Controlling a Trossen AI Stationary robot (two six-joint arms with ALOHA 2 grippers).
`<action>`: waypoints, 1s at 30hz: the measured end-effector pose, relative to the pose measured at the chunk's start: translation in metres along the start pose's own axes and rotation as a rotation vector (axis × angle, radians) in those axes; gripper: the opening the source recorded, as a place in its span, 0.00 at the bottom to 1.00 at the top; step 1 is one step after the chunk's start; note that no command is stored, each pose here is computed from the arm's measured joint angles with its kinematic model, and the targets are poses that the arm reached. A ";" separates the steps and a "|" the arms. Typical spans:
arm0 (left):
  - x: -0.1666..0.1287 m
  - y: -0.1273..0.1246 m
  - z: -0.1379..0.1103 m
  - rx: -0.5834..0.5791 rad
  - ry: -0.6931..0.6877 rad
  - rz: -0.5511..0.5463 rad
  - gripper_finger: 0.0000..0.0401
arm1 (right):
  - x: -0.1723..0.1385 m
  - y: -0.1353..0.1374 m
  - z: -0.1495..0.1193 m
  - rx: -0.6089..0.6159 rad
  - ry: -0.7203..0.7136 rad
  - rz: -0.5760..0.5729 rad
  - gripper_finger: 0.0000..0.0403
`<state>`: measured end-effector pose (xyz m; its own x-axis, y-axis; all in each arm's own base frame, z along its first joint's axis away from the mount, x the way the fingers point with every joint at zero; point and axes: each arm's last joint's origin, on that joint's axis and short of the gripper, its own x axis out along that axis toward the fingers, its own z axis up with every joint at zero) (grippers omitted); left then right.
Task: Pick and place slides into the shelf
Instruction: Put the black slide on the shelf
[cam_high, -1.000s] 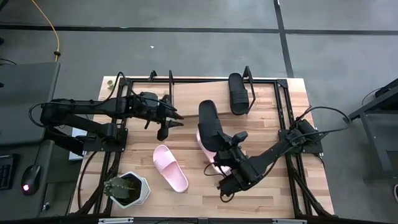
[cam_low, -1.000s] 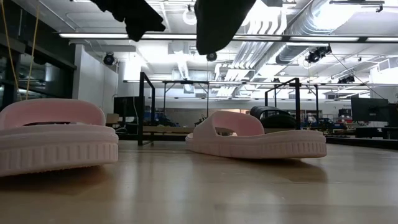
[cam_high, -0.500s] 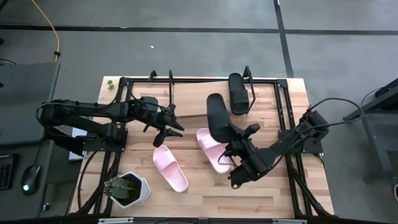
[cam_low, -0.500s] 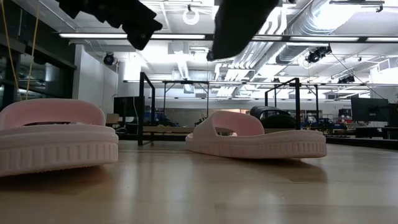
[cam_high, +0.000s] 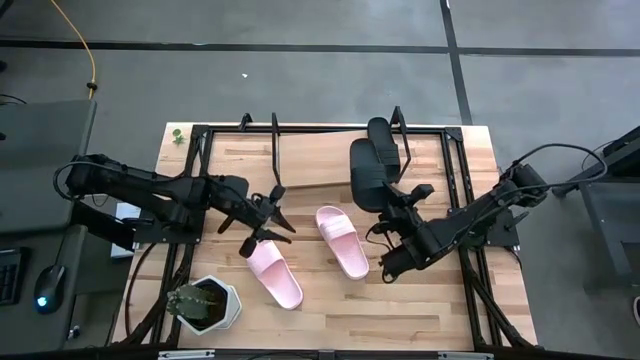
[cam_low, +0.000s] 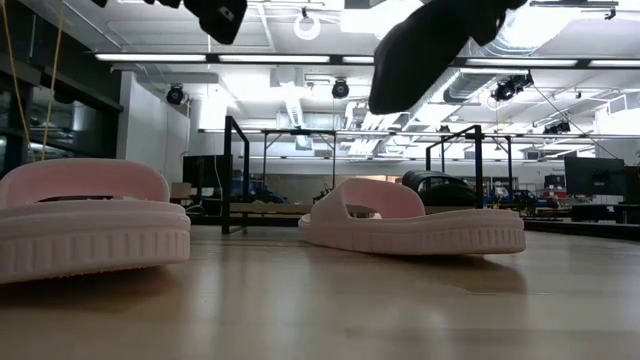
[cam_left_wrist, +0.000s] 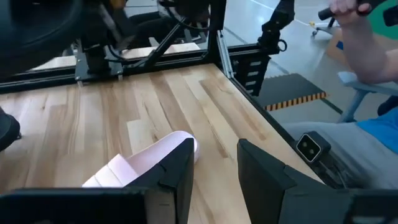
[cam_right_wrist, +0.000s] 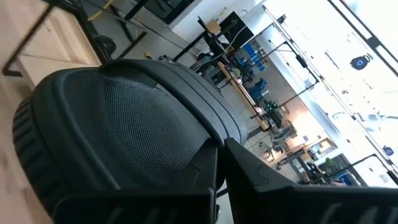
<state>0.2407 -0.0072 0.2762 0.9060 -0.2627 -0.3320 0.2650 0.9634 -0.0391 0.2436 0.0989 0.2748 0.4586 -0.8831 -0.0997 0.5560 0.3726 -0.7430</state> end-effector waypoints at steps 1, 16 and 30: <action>0.000 -0.001 0.000 -0.002 0.001 -0.001 0.27 | 0.002 0.000 -0.002 0.000 0.005 -0.005 0.00; 0.001 -0.003 -0.001 0.001 0.010 0.003 0.27 | 0.032 -0.011 -0.007 -0.021 0.066 -0.108 0.00; 0.001 -0.003 -0.001 0.020 0.011 0.005 0.27 | 0.036 -0.068 0.036 -0.050 0.118 0.003 0.00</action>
<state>0.2405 -0.0103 0.2753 0.9037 -0.2568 -0.3425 0.2668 0.9636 -0.0186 0.2476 0.0523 0.3458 0.3734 -0.9106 -0.1771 0.5182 0.3631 -0.7744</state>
